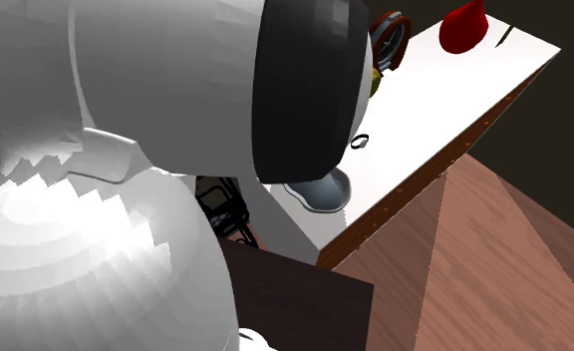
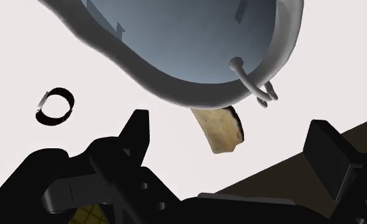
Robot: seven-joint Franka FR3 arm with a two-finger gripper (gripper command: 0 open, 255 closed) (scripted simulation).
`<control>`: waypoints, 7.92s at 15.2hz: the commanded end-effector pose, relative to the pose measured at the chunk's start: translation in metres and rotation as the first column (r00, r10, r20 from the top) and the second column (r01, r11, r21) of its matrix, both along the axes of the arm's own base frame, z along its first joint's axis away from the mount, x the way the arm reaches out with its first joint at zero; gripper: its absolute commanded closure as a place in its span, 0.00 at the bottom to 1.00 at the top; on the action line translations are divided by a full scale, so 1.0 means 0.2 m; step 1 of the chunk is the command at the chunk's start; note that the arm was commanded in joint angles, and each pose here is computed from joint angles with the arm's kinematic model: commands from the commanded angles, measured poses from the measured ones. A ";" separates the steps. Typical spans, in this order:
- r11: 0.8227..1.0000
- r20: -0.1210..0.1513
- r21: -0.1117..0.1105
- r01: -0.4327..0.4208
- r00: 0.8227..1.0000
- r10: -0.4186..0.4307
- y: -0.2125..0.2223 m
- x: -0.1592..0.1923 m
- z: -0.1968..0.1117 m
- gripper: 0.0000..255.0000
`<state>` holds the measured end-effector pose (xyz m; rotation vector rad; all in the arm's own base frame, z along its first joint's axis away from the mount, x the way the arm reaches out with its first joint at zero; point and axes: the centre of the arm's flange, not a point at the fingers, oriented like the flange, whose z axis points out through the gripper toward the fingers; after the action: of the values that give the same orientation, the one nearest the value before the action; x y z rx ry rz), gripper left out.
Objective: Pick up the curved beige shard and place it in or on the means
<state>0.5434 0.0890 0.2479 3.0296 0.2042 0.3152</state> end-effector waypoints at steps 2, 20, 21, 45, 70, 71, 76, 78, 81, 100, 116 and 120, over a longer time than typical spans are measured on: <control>1.000 0.022 -0.016 -0.020 1.000 0.021 0.04 0.12 -0.15 0.00; 0.995 0.082 -0.067 -0.076 0.993 0.082 0.16 0.57 -0.74 0.00; 0.995 0.082 -0.067 -0.076 0.993 0.082 0.16 0.57 -0.74 0.00; 0.995 0.082 -0.067 -0.076 0.993 0.082 0.16 0.57 -0.53 1.00; 0.995 0.082 -0.067 -0.076 0.993 0.082 0.16 0.57 0.11 1.00; 0.995 0.082 -0.067 -0.076 0.993 0.082 0.13 0.51 0.11 1.00; 0.995 0.082 -0.067 -0.076 0.993 0.082 -0.04 0.23 0.09 1.00; 0.995 0.082 -0.067 -0.076 0.993 0.082 -0.11 0.12 0.09 1.00; 0.995 0.082 -0.067 -0.076 0.993 0.082 -0.21 -0.05 0.08 1.00; 0.995 0.082 -0.067 -0.076 0.993 0.082 -0.33 -0.26 -0.24 1.00; 0.995 0.082 -0.067 -0.076 0.993 0.082 -0.30 -0.33 0.00 0.00; 0.995 0.082 -0.067 -0.076 0.993 0.082 -0.30 -0.33 0.00 0.00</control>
<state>0.4772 0.0290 0.2474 2.9433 0.3220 0.4339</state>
